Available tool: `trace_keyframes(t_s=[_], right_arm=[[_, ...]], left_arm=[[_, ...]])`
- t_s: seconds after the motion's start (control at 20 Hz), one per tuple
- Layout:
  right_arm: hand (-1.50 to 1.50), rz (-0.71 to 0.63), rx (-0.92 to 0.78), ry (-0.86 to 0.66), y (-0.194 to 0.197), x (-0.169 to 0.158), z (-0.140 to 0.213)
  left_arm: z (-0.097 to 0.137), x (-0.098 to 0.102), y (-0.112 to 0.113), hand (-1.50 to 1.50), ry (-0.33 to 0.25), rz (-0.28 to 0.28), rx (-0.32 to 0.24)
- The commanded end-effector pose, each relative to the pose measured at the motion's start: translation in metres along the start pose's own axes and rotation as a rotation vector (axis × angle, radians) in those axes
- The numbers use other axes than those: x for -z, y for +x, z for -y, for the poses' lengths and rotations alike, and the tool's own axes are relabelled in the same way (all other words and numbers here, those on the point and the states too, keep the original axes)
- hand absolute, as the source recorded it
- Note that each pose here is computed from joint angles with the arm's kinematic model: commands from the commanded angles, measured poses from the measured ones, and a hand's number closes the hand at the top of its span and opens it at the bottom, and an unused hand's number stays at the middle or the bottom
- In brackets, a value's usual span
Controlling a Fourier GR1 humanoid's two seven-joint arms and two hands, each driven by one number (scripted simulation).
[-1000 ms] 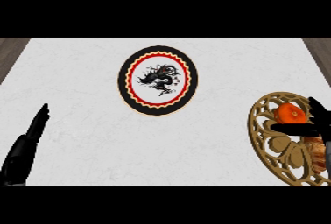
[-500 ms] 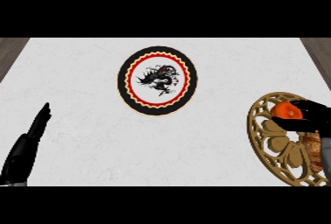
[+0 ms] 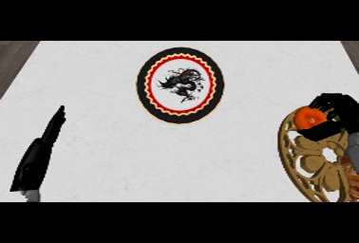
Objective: Pick the squash from the placemat and place it in the plate
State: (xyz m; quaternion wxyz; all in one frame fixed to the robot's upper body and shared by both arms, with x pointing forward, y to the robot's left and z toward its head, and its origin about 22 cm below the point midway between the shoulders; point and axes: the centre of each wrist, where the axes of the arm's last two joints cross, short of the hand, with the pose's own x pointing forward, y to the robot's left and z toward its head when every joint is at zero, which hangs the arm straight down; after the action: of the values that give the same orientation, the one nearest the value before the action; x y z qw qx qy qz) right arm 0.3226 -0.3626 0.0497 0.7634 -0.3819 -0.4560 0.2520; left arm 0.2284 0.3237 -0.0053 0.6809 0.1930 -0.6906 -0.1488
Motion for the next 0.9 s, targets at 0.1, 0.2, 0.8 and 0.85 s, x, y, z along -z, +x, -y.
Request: trace_keyframes(t_s=[0.1, 0.2, 0.8, 0.85], right_arm=[[1.5, 0.223, -0.328, -0.102, 0.035, 0.024, 0.026], [1.5, 0.264, -0.316, -0.14, 0.054, 0.035, 0.025], [1.5, 0.772, -0.097, -0.316, 0.148, 0.0, 0.039], [1.5, 0.812, -0.092, -0.305, 0.152, -0.001, 0.033]], left_arm=[[-0.001, 0.012, 0.007, 0.0, 0.003, 0.008, -0.006], [0.003, 0.008, -0.001, 0.0, 0.006, -0.015, -0.009], [-0.024, -0.005, 0.007, 0.0, 0.032, -0.041, 0.007], [-0.002, -0.004, 0.009, 0.0, 0.031, -0.036, -0.01]])
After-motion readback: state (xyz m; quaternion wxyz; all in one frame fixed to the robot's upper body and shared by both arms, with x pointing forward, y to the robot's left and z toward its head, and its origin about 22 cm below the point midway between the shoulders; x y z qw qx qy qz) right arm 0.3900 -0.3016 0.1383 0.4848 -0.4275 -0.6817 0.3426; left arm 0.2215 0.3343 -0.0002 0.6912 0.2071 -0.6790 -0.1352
